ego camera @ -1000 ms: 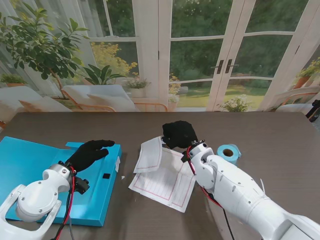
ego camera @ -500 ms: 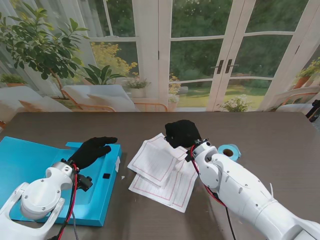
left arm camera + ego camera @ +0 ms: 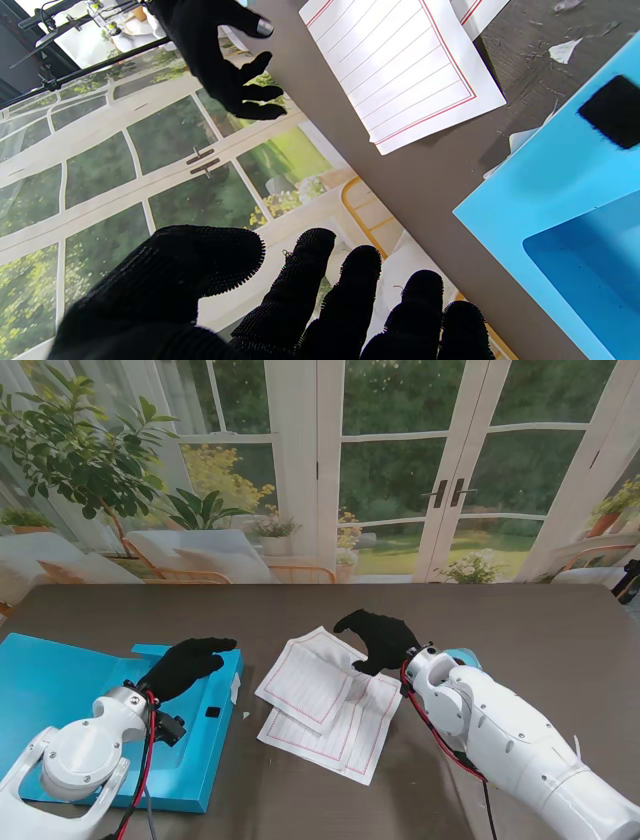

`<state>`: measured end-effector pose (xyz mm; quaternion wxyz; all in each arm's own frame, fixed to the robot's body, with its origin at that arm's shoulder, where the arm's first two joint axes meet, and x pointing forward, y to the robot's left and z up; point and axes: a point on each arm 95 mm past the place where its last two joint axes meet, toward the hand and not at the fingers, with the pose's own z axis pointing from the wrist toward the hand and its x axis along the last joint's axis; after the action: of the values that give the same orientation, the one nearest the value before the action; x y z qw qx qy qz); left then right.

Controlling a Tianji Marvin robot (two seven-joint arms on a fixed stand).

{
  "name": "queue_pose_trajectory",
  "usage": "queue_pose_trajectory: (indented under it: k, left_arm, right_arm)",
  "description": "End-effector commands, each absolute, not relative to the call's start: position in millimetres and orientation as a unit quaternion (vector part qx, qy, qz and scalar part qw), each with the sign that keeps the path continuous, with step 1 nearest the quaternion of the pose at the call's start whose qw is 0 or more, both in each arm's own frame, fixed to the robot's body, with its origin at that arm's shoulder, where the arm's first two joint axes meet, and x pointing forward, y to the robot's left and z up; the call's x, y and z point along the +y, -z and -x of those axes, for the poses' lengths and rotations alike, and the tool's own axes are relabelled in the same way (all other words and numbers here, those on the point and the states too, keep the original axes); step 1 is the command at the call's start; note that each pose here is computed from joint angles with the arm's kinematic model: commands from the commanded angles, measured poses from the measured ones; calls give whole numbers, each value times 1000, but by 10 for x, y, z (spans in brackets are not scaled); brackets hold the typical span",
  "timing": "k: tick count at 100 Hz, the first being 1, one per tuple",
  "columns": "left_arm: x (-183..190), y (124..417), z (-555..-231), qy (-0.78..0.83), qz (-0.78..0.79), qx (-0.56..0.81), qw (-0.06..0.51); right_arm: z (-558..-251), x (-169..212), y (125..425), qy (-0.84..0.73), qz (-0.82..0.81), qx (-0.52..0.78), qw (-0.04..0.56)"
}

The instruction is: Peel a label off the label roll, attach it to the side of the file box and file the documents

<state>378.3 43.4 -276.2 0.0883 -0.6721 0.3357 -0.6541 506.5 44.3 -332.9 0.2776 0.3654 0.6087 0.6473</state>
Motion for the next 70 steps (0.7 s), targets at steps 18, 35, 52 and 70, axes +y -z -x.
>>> queue_pose_trajectory:
  k: [18, 35, 52, 70]
  left_arm:
    - [400, 2788, -3743, 647, 676, 343, 78]
    - [385, 2802, -3731, 644, 678, 345, 77]
    - [382, 2804, -3714, 639, 682, 348, 77]
    - [384, 2803, -3706, 636, 683, 350, 80]
  right_arm:
    - [-4986, 359, 3547, -602, -369, 655, 269]
    - [-4983, 410, 3685, -593, -382, 656, 268]
    - [-4996, 469, 3806, -587, -400, 649, 270]
    - [-4999, 525, 3887, -590, -418, 638, 265]
